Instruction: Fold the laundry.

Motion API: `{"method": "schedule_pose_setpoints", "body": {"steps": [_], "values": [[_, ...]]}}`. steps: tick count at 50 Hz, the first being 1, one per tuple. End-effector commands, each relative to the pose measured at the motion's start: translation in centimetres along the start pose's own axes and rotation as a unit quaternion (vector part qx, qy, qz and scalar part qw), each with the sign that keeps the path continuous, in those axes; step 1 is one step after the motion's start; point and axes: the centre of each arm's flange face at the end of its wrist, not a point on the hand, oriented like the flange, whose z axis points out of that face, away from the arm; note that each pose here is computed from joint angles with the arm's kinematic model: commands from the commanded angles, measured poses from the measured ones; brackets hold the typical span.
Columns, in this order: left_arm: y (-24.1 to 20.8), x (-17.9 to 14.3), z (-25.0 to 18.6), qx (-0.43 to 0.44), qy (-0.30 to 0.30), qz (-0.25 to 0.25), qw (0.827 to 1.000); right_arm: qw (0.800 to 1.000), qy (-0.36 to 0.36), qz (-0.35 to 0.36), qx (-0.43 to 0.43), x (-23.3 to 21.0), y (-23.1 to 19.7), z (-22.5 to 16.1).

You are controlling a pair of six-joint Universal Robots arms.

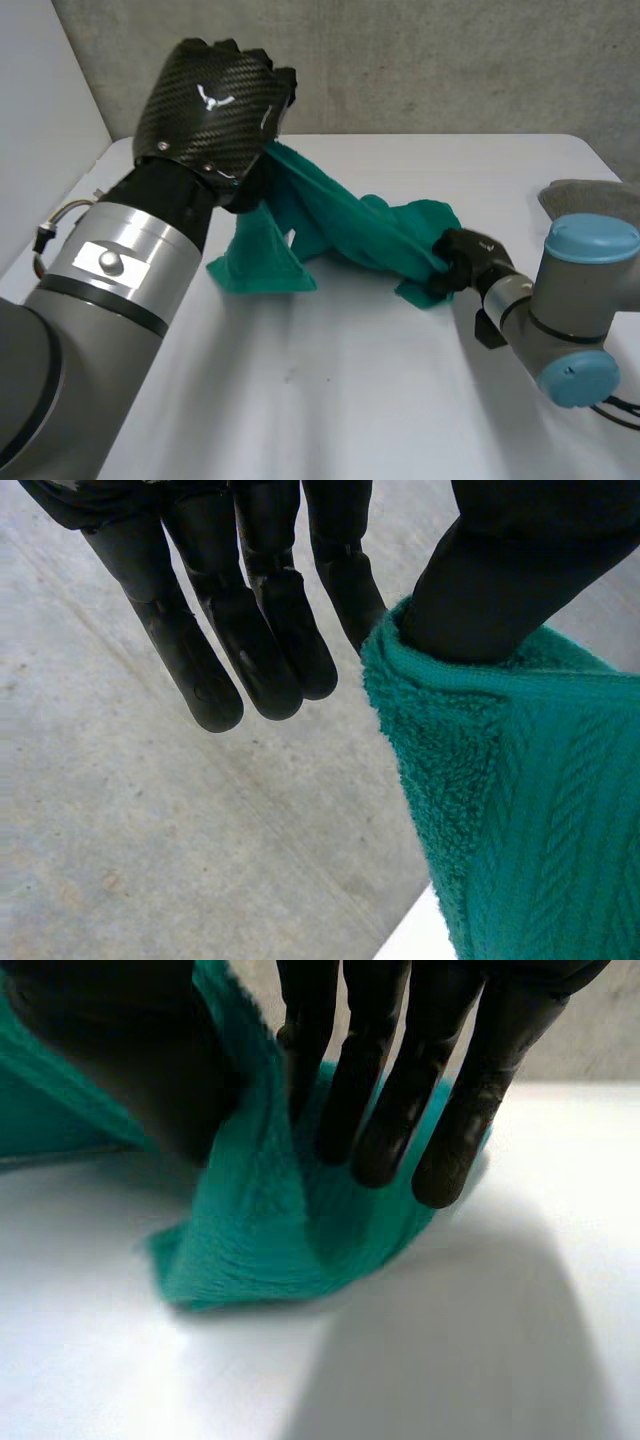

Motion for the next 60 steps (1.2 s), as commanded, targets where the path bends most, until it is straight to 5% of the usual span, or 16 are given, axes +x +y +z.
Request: {"method": "schedule_pose_setpoints", "body": {"steps": [1,6,12,20,29,33,39,45,47,51,60], "values": [[-0.6,-1.7,-0.1,0.008,-0.030,-0.006,1.000,0.995,-0.010,-0.078,0.065,-0.3,-4.5,-0.3],[0.8,-3.1,0.3,-0.015,-0.050,0.006,0.999,0.968,-0.021,-0.225,0.108,-1.0,-9.9,-2.9],[4.5,-4.9,0.2,-0.095,-0.065,0.020,0.993,0.893,-0.039,-0.446,0.043,-3.2,-14.7,-8.8],[9.4,-3.3,0.0,-0.200,-0.015,0.019,0.980,0.860,-0.050,-0.504,-0.063,-3.5,-15.3,-12.0],[17.1,-1.9,2.7,-0.274,0.028,0.008,0.961,0.839,-0.063,-0.526,-0.124,-2.3,-11.8,-7.5],[18.8,-2.1,5.7,-0.256,0.018,0.011,0.966,0.833,-0.018,-0.550,-0.055,-2.7,-12.7,-3.9],[15.3,-7.9,12.9,-0.064,-0.096,0.080,0.990,0.801,0.094,-0.560,0.189,-4.0,-20.4,-0.2],[6.0,-12.2,15.0,0.172,-0.200,0.137,0.955,0.728,0.140,-0.545,0.392,-6.4,-27.0,-1.0],[3.1,-12.6,14.4,0.215,-0.203,0.143,0.944,0.725,0.133,-0.543,0.403,-6.9,-27.2,-1.4],[2.8,-12.3,13.6,0.199,-0.188,0.142,0.951,0.734,0.117,-0.544,0.389,-7.5,-26.6,-1.5],[10.2,-9.5,10.4,0.044,-0.129,0.123,0.983,0.792,0.060,-0.552,0.255,-6.3,-20.0,-0.6]]}}
